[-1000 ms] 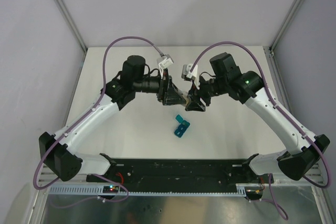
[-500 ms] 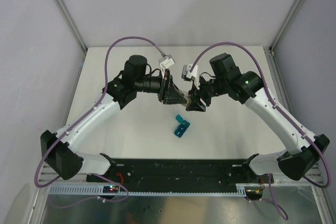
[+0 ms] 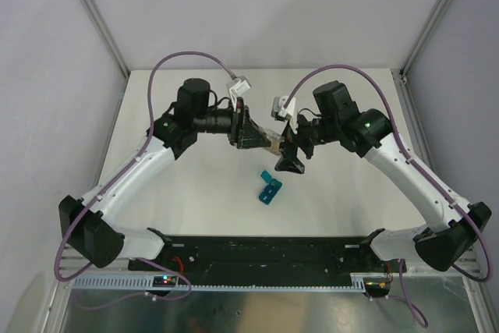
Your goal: Sort the pills into containers
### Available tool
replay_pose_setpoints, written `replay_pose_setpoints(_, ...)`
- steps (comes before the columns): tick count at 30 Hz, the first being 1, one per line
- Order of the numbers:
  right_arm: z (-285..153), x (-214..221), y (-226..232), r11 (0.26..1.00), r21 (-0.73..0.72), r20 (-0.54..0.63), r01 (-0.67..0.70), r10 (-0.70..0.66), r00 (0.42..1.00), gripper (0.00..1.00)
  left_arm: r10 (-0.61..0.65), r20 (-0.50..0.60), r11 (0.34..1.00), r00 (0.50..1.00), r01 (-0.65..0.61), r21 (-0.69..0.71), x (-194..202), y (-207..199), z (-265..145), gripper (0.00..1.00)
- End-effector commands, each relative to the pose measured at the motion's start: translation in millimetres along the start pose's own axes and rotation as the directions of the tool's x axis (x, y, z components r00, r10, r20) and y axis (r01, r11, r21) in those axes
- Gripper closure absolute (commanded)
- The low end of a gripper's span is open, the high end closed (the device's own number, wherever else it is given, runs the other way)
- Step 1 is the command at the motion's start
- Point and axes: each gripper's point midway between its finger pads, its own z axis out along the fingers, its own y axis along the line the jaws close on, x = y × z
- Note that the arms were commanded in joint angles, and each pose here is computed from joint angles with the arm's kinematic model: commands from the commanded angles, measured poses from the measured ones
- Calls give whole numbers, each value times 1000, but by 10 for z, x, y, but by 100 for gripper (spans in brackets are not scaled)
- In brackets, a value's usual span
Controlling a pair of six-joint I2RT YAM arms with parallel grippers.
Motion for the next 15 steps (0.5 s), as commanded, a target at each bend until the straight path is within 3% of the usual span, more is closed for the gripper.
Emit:
replay_pose_setpoints(1,-98,-103,0,999,26,50,19,-21,999,1,71,56,994,996,-66,-92,-147,143,-241,100)
replay_pose_setpoints(8,-161,-78,-171,992,125,64,-8,0,998,1,74,-31,924,997,-81,-374,-6,775,-640,100)
replay_pose_setpoints(15,-202,-43,-378,971,231,79,-59,41,996,0,-22,-219,741,975,-131,-658,286,1548,-1208,100)
